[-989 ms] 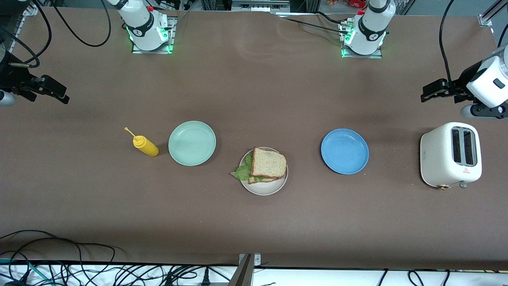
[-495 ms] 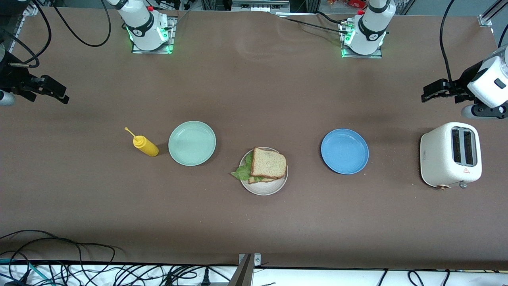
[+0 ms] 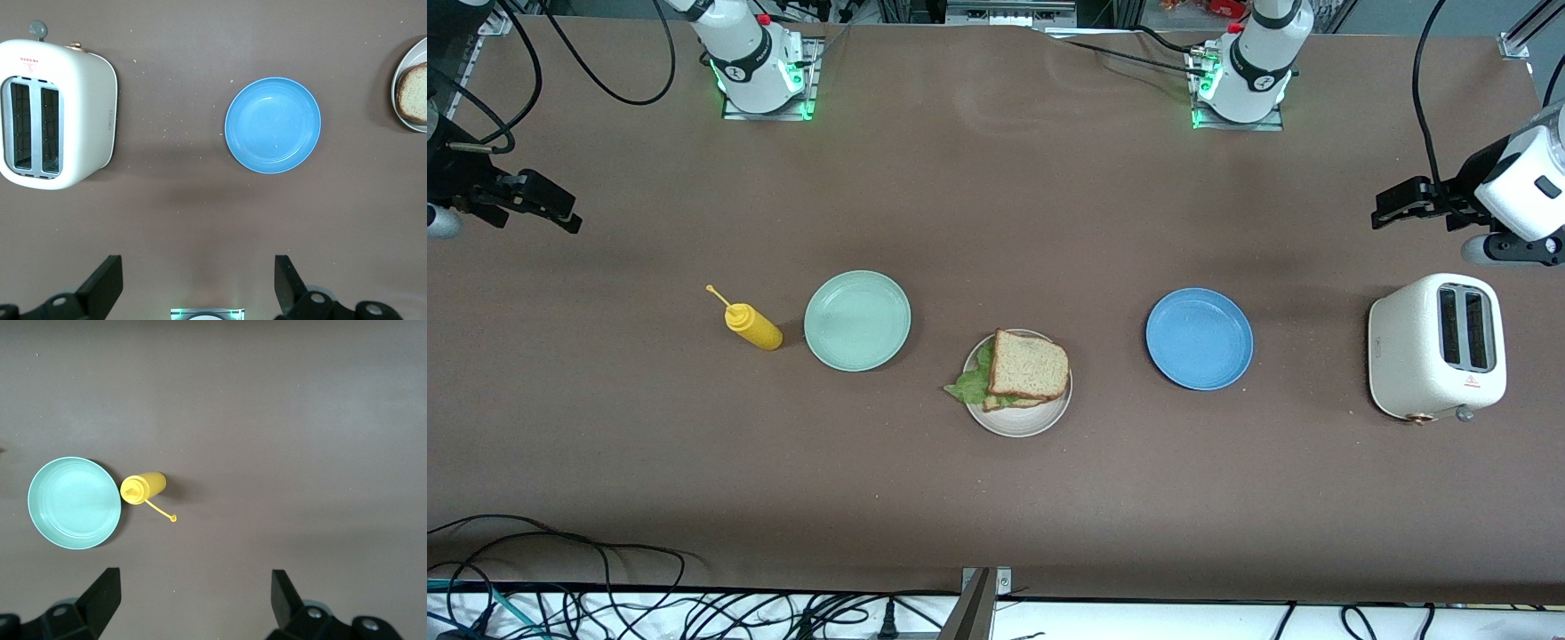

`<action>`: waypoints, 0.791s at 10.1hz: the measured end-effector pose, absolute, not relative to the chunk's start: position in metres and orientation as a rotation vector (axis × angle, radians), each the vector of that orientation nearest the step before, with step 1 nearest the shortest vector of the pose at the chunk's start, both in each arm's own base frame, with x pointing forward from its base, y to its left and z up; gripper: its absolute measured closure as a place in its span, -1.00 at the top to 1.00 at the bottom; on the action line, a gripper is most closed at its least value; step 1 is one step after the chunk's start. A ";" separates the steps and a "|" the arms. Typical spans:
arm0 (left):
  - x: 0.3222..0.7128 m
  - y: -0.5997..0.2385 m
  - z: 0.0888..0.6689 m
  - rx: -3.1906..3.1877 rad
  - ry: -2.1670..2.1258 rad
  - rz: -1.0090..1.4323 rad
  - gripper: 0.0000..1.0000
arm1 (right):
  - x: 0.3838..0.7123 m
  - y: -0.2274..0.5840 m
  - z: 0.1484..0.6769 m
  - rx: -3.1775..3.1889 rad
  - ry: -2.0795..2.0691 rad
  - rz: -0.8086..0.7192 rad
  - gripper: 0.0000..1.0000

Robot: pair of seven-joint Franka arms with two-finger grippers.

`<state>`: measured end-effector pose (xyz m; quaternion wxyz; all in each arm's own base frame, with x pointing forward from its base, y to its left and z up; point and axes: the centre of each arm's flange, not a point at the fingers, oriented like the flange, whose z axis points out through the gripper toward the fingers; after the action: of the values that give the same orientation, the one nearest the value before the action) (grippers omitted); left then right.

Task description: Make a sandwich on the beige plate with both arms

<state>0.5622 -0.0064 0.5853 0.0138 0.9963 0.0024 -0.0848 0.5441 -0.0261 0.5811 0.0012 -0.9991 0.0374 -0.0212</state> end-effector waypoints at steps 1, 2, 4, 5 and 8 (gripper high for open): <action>0.562 -0.006 0.585 3.103 0.008 -0.264 1.00 | 0.544 -0.026 0.581 -3.136 0.117 -0.066 1.00; 0.562 -0.006 0.585 3.103 0.008 -0.264 1.00 | 0.544 -0.026 0.581 -3.136 0.117 -0.067 1.00; 0.562 -0.006 0.585 3.103 0.008 -0.264 1.00 | 0.543 -0.026 0.581 -3.137 0.117 -0.046 1.00; 0.562 -0.006 0.585 3.103 0.008 -0.264 1.00 | 0.542 -0.026 0.580 -3.137 0.117 -0.038 1.00; 0.562 -0.006 0.585 3.103 0.008 -0.265 1.00 | 0.542 -0.026 0.581 -3.137 0.117 -0.037 1.00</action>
<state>0.5624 -0.0065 0.5850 0.0137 0.9963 0.0024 -0.0850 0.5420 -0.0259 0.5813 0.0013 -0.9992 0.0373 -0.0119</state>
